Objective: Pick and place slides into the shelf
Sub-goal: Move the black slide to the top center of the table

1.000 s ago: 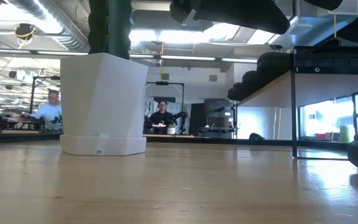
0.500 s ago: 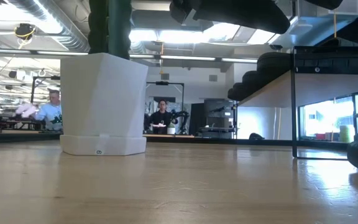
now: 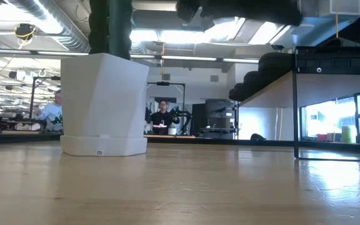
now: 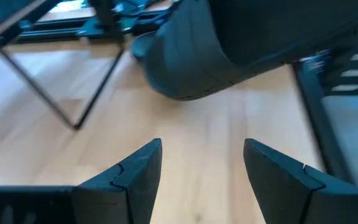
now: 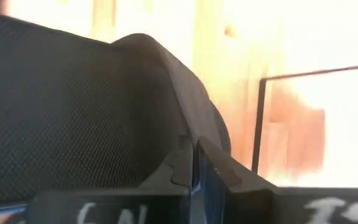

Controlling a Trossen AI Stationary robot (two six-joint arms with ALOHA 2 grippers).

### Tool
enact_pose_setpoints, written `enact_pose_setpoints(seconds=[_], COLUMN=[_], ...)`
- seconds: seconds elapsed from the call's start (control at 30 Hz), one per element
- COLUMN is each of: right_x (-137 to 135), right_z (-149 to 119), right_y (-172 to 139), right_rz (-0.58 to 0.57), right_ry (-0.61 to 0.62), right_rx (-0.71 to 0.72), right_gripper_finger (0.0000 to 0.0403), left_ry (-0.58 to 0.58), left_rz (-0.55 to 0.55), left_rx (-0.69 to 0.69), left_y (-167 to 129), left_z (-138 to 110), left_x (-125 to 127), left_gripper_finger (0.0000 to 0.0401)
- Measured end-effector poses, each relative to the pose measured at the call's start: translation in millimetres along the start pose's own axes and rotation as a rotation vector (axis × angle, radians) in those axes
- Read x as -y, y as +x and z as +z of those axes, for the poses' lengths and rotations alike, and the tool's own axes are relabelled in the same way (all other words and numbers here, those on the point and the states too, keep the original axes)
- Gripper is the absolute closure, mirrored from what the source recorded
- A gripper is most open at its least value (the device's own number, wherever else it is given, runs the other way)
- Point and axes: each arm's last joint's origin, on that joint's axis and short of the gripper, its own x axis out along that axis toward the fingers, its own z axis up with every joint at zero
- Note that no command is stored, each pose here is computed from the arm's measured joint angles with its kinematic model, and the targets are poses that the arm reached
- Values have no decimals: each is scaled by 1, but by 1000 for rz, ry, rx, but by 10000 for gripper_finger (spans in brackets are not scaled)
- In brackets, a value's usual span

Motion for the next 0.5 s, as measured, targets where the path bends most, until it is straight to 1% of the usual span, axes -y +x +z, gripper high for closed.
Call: enact_pose_setpoints(seconds=[0.17,0.27,0.43,0.5], right_x=[11,21,48,61], right_z=[24,37,57,65], right_y=[-33,-52,-87,-101], right_rz=[72,114,157,166], right_ry=[7,15,41,72], right_rx=[56,92,154,208], right_gripper_finger=[391,391,391,391], left_ry=[-43,-49,5,-14], left_rz=[-126,-164,-184,-204], left_rx=[20,25,56,88], left_y=[-1,-9,-37,-52], left_z=[6,14,40,55], left_x=[5,4,-5,-12], left_gripper_finger=[183,183,183,183])
